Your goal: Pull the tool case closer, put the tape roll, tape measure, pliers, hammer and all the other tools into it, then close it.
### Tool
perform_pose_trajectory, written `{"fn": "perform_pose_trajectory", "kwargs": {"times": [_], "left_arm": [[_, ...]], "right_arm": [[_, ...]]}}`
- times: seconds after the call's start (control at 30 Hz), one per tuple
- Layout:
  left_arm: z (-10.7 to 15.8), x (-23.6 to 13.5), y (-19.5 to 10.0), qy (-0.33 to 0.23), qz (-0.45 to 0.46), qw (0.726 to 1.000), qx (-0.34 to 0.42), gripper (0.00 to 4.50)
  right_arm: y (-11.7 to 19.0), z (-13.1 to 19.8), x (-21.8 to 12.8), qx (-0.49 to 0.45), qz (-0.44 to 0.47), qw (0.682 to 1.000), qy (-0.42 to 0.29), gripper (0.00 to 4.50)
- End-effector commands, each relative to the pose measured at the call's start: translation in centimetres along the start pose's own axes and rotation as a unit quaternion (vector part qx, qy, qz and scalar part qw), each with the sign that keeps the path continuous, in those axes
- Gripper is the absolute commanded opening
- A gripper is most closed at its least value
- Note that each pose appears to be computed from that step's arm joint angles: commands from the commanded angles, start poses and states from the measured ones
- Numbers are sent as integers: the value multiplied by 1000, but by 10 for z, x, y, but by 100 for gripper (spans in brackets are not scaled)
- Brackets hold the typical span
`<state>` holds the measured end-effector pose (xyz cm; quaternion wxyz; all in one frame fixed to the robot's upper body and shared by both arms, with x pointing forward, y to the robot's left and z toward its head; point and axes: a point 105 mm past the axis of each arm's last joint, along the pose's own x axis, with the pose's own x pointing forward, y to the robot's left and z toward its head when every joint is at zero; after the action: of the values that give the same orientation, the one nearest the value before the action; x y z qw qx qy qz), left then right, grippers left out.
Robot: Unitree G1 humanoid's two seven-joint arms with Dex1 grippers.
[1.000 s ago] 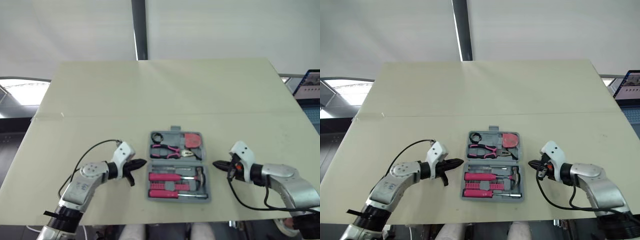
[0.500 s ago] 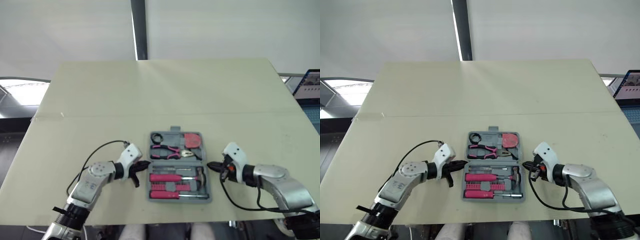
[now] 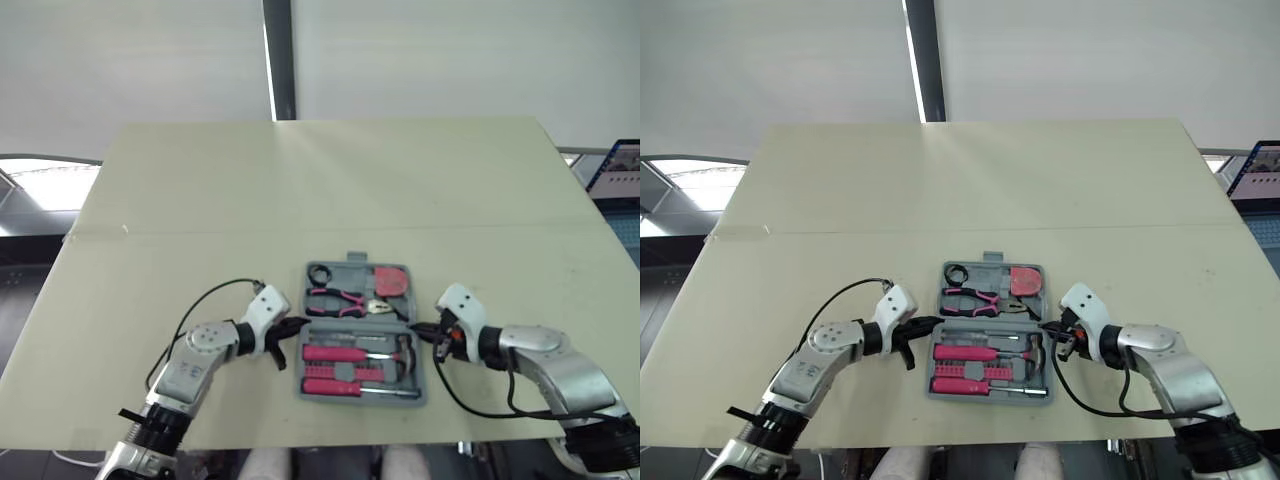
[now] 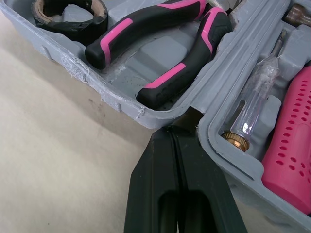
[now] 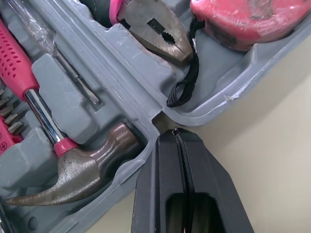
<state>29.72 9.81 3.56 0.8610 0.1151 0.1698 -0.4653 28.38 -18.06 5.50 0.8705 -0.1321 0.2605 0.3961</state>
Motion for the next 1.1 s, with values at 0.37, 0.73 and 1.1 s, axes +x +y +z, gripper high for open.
{"fn": "perform_pose_trajectory", "kwargs": {"times": [0.37,0.73,1.1], "left_arm": [[-17,-9,-39,23,-28,999,-23,0],[-23,-17,-54,31,-31,998,-37,0],[-24,-18,-64,33,-39,998,-46,0]], "right_arm": [[17,2,2,-21,54,998,2,3],[30,-6,-9,-12,79,997,19,3],[33,-11,-13,-3,80,996,27,3]]}}
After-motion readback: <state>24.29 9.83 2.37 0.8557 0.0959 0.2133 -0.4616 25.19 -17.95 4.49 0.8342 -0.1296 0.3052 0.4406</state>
